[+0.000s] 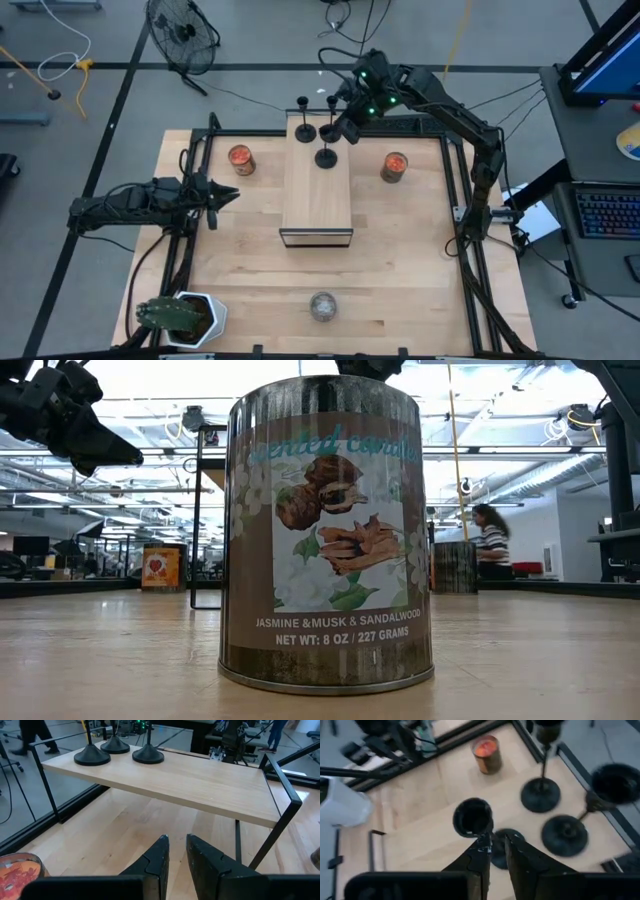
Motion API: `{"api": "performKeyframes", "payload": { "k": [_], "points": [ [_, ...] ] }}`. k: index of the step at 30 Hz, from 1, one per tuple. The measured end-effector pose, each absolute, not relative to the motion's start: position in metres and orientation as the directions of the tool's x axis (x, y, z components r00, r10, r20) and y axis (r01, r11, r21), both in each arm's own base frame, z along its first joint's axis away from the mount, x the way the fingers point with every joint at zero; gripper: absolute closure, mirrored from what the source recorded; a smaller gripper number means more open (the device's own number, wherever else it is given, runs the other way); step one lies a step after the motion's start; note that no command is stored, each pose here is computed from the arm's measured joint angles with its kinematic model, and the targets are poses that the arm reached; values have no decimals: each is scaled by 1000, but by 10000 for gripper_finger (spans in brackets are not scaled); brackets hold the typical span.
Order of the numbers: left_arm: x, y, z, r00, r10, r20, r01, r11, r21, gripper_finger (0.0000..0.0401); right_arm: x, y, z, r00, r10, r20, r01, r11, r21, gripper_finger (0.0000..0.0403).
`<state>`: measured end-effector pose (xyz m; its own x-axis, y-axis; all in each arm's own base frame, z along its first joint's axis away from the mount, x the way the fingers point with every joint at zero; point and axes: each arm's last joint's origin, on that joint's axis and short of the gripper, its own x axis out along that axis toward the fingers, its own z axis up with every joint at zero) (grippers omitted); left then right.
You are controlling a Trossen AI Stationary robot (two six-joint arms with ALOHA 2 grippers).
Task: Pick & Place candle stick holders
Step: Put the black candle holder on the shelf
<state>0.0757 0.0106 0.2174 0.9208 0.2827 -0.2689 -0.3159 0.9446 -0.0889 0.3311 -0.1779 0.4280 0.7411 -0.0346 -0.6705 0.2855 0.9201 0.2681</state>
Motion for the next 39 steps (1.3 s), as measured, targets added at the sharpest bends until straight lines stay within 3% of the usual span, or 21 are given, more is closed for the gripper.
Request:
{"api": "performKeyframes", "payload": {
  "k": [11,16,21,30,34,39],
  "points": [
    [76,11,217,921,283,-269,-316,945,-89,329,328,-173,439,782,-35,-622,237,940,245,353],
    [76,11,217,921,282,-269,-315,945,-89,329,308,-157,448,706,-131,-696,300,946,126,364],
    [76,11,217,921,282,-269,-316,945,-89,329,299,-140,442,606,-92,-790,314,940,131,397],
    [76,11,217,921,282,-269,-315,945,-87,329,322,-140,369,484,-23,-875,283,950,132,402],
    [76,11,217,921,282,-269,-315,945,-88,329,315,-144,342,516,-49,-855,301,945,128,402],
    [76,11,217,921,283,-269,-316,945,-88,329,299,-144,318,647,-116,-753,366,914,174,402]
  ]
}}
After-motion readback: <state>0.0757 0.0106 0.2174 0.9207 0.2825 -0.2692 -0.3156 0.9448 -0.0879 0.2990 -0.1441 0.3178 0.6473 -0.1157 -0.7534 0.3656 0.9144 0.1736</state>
